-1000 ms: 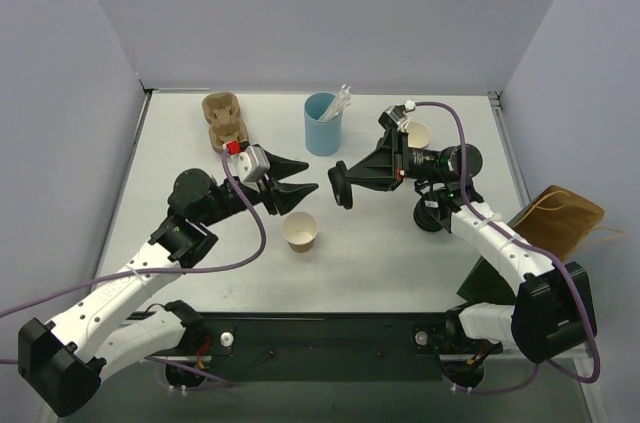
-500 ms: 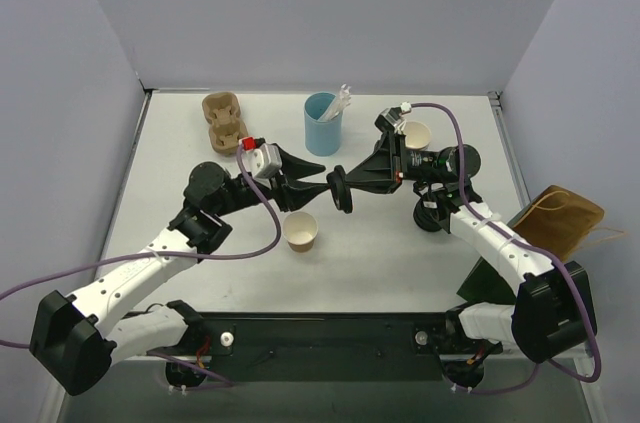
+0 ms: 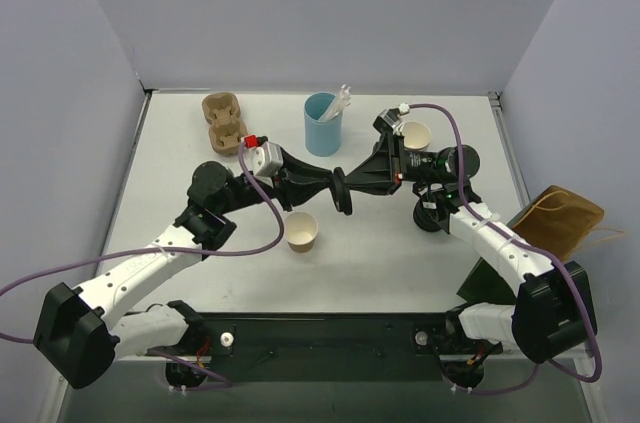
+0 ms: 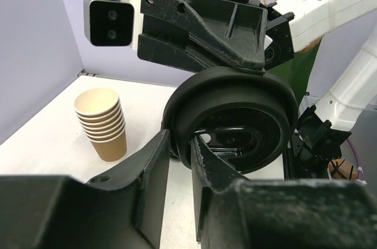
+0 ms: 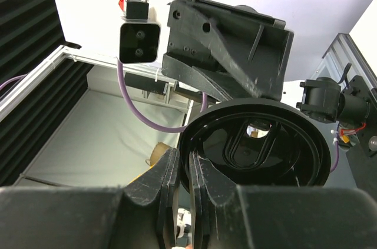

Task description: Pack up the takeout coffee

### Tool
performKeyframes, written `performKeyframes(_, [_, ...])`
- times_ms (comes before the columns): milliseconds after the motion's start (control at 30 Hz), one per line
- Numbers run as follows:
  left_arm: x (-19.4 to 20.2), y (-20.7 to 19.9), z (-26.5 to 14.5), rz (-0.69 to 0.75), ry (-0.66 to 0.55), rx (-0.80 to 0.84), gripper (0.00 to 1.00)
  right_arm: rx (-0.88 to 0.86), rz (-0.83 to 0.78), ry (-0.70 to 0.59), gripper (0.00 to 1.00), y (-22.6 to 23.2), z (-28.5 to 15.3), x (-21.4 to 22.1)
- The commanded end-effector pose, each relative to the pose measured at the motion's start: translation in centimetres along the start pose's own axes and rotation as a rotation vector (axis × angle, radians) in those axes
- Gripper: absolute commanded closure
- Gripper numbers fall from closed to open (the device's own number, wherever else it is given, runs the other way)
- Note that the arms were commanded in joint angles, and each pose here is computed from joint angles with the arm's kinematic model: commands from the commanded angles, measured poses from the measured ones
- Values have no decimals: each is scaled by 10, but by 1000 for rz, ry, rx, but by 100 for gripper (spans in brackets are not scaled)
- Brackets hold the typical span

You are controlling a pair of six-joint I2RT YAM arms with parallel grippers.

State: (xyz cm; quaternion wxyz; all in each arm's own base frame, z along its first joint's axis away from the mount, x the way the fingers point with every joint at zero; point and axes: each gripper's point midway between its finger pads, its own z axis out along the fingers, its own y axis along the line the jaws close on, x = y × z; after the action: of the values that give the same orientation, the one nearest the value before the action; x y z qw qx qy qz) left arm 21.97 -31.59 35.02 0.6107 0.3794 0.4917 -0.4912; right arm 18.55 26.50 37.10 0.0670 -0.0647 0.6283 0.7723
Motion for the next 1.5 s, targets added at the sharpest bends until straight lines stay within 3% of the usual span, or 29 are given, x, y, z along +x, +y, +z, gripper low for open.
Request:
performKeyframes(0, [-30, -10, 8, 48, -78, 54, 73, -176, -397, 84, 91, 49, -7, 37])
performKeyframes(67, [-28, -10, 7, 38, -78, 47, 80, -176, -393, 85, 91, 48, -7, 38])
performKeyframes(100, [-28, -10, 6, 30, -77, 42, 89, -175, -389, 82, 89, 48, -7, 37])
performKeyframes(200, [-24, -6, 1, 5, -58, -3, 100, -172, -367, 58, 75, 47, -8, 30])
performKeyframes(400, [3, 24, -30, -164, 112, -309, 100, -108, -314, -81, 43, 34, -27, -9])
performKeyframes(433, [27, 28, -44, -239, 221, -384, 100, -96, -327, -114, 40, 30, -31, -17])
performKeyframes(500, [33, 38, -62, -321, 275, -531, 100, -45, -284, -163, 37, 15, -36, -31])
performKeyframes(533, [55, 34, -78, -387, 376, -584, 100, -1, -210, -180, 37, 1, -37, -39])
performKeyframes(600, [72, 27, -101, -453, 503, -659, 100, 60, -261, -198, 36, -15, -37, -45])
performKeyframes(633, [76, 28, -109, -479, 529, -710, 100, 125, -165, -220, 36, -34, -39, -51])
performKeyframes(700, [85, 22, -127, -526, 609, -774, 100, 239, -303, -249, 36, -46, -41, -63])
performKeyframes(733, [86, 22, -131, -548, 623, -804, 100, 405, -146, -244, 35, -82, -51, -53])
performKeyframes(767, [87, 20, -136, -562, 642, -825, 100, 603, -324, -289, 35, -107, -68, -66])
performKeyframes(800, [90, 18, -142, -582, 686, -850, 100, 716, -398, -290, 35, -99, -71, -73])
performKeyframes(833, [91, 17, -145, -597, 702, -874, 100, 854, -336, -235, 35, -119, -79, -52])
performKeyframes(867, [98, 16, -146, -610, 741, -882, 100, 999, -392, -277, 35, -130, -97, -63])
performKeyframes(1100, [128, 22, -152, -614, 913, -969, 100, 1136, -416, -237, 35, -154, -107, -46])
performKeyframes(1467, [136, 46, -126, -612, 997, -1023, 100, 1144, -436, -152, 36, -167, -98, -28])
